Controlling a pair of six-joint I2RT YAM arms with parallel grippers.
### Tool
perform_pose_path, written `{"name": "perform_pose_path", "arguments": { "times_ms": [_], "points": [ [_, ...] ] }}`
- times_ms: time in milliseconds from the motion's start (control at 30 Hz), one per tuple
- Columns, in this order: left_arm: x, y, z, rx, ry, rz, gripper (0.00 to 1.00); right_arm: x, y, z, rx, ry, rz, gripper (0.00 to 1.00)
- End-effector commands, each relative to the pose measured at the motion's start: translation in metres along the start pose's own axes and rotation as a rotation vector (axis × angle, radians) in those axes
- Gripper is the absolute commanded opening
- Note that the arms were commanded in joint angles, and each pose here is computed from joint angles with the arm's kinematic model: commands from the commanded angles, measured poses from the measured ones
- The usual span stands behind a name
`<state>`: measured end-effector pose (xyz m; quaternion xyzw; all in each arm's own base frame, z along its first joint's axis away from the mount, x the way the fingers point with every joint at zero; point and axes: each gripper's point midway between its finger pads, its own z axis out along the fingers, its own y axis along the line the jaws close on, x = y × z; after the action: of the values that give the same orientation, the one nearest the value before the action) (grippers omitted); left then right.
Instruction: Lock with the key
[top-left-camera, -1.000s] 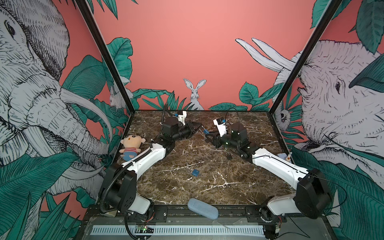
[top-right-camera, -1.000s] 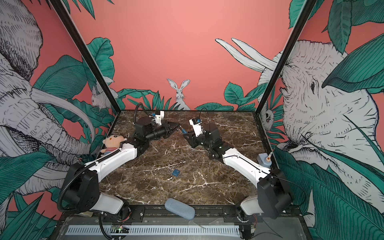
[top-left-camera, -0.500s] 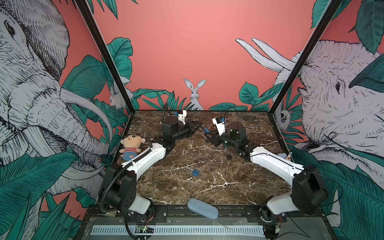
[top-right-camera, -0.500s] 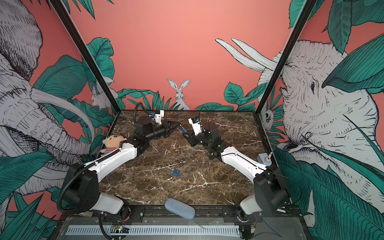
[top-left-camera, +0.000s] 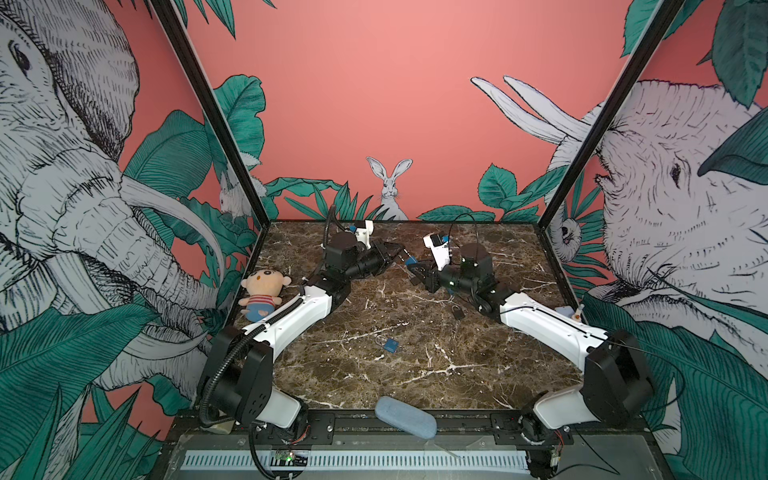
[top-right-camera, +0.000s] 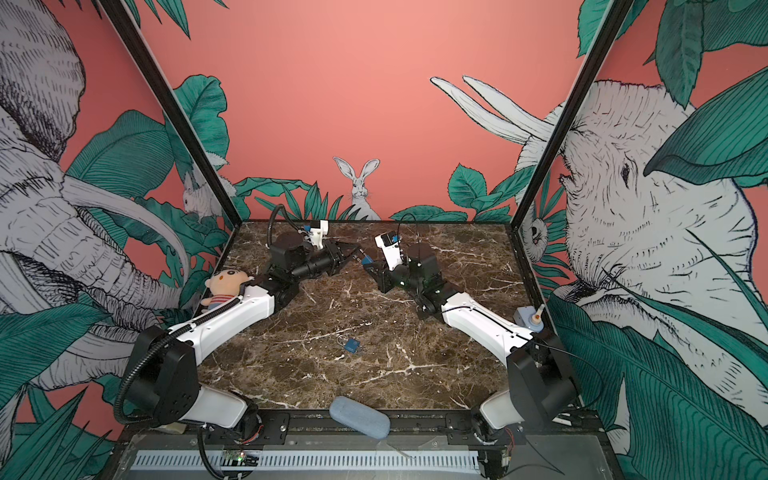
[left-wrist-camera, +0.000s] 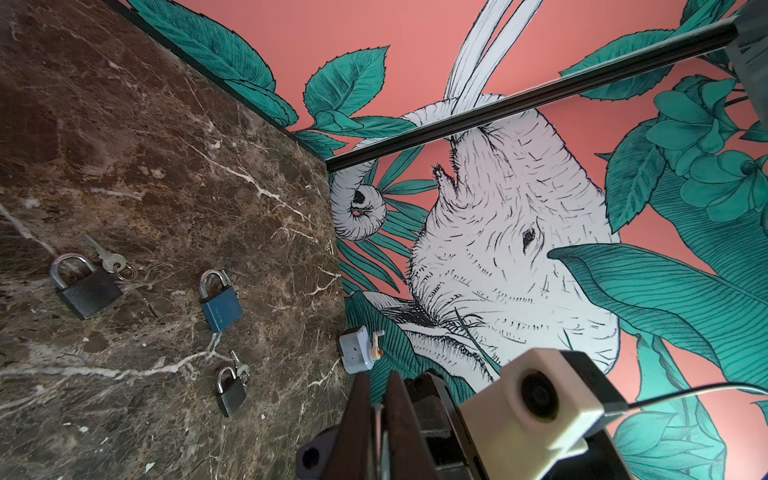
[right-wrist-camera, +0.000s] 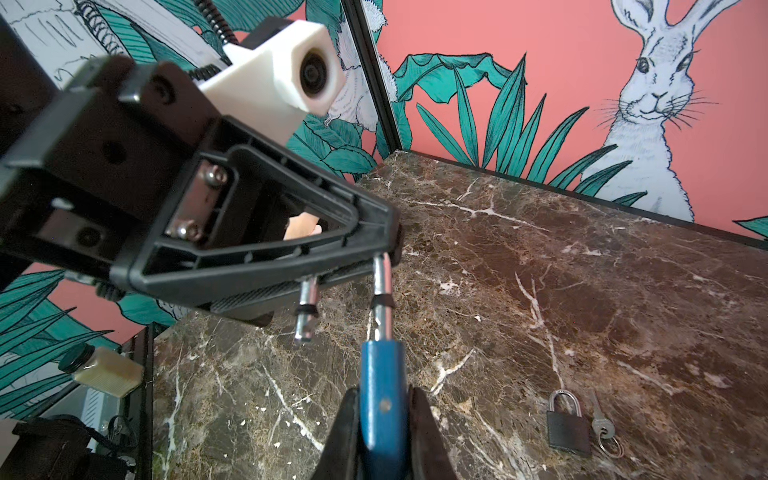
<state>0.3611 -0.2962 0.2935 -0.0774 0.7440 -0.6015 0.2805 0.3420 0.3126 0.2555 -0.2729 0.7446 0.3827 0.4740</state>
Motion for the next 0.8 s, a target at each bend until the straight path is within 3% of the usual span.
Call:
{"name": "perform_pose_path", "arguments": {
  "times_ms": [0,233,333,400,567,767],
  "points": [
    [-0.001,-0.033,-0.005,0.088,0.002,0.057,0.0,-0.026,-0.007,-0.002,0.021,-0.069,0.01,0.0],
    [0.002,-0.029,-0.011,0.014,0.023,0.186,0.0,-0.033,-0.002,-0.014,-0.087,-0.034,0.163,0.0],
    [0.002,-0.025,-0.018,-0.031,0.035,0.241,0.29,-0.032,0.002,-0.022,-0.152,0.001,0.242,0.0],
    [0.0,-0.021,-0.023,-0.047,0.032,0.258,0.37,-0.029,0.004,-0.027,-0.183,0.029,0.289,0.0],
    [0.0,-0.015,-0.034,-0.052,0.053,0.28,0.41,-0.018,0.016,-0.038,-0.251,0.089,0.352,0.0],
    [0.021,-0.012,-0.034,-0.01,0.187,0.341,0.4,-0.015,0.035,-0.051,-0.338,0.121,0.398,0.0]
  ]
}}
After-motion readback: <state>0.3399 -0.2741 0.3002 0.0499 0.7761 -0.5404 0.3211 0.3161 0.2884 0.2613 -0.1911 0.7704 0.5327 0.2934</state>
